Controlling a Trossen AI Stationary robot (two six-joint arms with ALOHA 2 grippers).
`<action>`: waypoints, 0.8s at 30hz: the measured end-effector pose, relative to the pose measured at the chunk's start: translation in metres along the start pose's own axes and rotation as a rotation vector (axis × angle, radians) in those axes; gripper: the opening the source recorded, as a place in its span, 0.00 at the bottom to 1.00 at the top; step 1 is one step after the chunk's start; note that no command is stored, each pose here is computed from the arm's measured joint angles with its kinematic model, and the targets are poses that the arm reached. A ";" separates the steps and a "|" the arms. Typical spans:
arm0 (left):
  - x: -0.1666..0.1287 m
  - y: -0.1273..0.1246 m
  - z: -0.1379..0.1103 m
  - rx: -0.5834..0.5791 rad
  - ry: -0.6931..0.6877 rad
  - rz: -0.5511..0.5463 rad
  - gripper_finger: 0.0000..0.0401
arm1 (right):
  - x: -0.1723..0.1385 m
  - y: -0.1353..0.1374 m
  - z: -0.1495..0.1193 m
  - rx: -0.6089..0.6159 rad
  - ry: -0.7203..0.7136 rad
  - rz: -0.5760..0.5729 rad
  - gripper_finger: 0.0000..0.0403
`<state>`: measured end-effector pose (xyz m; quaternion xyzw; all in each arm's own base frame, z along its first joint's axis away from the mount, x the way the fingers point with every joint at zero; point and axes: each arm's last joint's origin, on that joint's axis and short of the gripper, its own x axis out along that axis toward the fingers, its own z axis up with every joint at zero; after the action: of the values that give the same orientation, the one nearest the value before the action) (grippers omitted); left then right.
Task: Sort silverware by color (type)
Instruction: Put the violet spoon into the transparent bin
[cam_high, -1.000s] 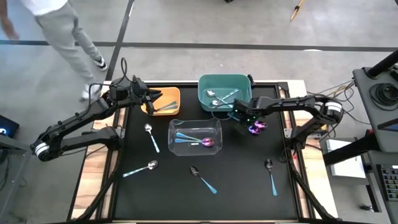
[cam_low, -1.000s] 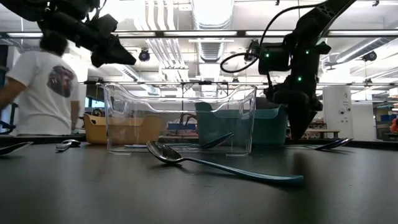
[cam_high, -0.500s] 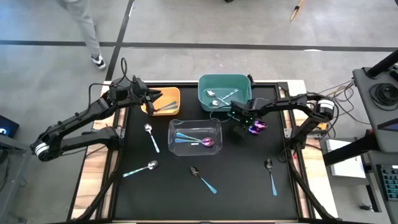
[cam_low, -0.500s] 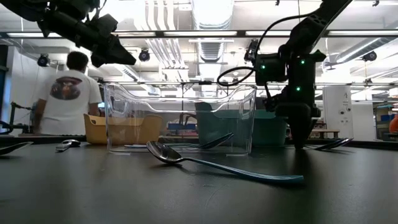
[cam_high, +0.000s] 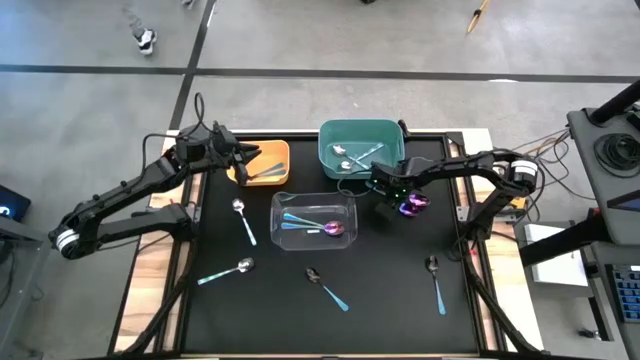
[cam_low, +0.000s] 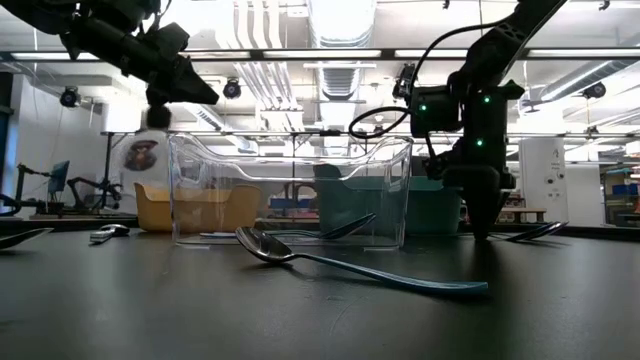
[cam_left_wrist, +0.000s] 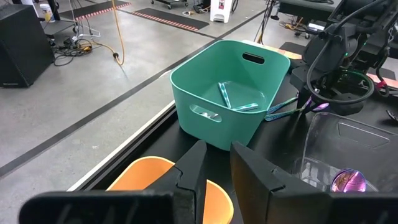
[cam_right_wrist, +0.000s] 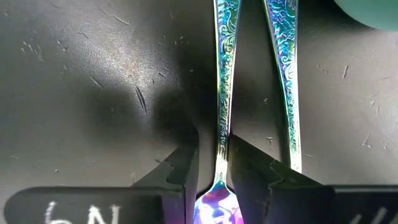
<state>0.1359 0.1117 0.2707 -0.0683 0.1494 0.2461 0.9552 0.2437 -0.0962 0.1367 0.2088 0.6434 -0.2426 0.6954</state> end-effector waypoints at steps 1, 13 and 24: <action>0.000 0.000 0.000 0.000 0.000 0.000 0.13 | 0.000 0.000 0.000 0.001 0.000 0.000 0.19; 0.000 0.000 0.000 0.000 0.000 0.000 0.13 | 0.000 0.000 0.000 0.012 0.002 0.000 0.18; 0.000 0.000 0.001 0.002 -0.008 0.000 0.13 | 0.000 0.000 0.000 0.015 0.008 0.017 0.18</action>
<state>0.1361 0.1118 0.2715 -0.0667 0.1459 0.2461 0.9559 0.2435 -0.0956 0.1362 0.2205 0.6425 -0.2407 0.6933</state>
